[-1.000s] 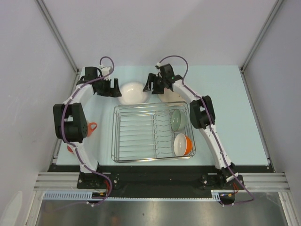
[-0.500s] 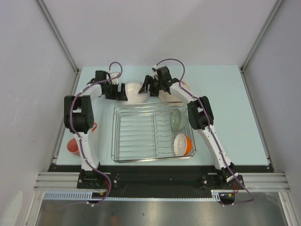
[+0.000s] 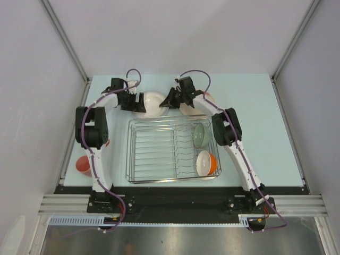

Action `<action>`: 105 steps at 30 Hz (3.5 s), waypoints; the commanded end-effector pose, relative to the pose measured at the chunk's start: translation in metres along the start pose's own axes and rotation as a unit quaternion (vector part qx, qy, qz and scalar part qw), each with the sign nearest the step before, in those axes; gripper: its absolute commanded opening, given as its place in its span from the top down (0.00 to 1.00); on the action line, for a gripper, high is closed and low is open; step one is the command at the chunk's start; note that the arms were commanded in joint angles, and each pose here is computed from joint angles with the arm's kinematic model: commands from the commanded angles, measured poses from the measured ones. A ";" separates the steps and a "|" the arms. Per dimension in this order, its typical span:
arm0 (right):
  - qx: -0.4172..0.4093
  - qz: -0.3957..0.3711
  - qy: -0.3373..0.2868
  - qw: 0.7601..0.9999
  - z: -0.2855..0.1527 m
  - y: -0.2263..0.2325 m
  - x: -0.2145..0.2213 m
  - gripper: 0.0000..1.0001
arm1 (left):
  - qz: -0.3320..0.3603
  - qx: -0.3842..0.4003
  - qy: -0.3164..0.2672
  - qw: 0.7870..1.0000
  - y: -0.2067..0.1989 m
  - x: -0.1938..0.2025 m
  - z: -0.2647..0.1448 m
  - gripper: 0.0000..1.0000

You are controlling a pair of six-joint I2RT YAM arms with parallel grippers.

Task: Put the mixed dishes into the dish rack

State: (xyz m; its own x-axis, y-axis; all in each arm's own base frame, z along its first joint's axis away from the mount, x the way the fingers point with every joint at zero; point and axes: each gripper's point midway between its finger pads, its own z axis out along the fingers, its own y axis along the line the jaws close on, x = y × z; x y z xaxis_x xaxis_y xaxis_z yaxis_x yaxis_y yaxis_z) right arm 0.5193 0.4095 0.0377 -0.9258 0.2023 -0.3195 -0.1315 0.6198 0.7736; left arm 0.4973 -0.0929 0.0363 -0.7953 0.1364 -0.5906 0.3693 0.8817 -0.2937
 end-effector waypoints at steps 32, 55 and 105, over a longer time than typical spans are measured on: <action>0.050 -0.278 -0.188 0.941 -0.182 0.077 -0.122 1.00 | -0.025 0.132 -0.010 0.991 -0.078 0.026 -0.117 0.03; 0.122 -0.621 -0.356 0.688 -0.366 0.209 -0.076 1.00 | -0.025 0.050 0.020 0.998 -0.034 0.040 -0.084 0.03; 0.171 -0.796 -0.095 0.573 -0.292 0.110 0.016 1.00 | -0.027 0.036 0.017 0.999 -0.026 0.036 -0.080 0.03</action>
State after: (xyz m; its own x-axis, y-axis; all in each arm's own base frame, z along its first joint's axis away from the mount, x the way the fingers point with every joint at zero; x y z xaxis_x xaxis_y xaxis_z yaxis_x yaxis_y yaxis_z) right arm 0.3809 0.2351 0.2498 0.2448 -0.8186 -0.5196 -0.7064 0.2165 -0.6739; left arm 0.4019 -0.0802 0.0782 -0.8649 0.0864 -0.4945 0.3307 0.8391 -0.4318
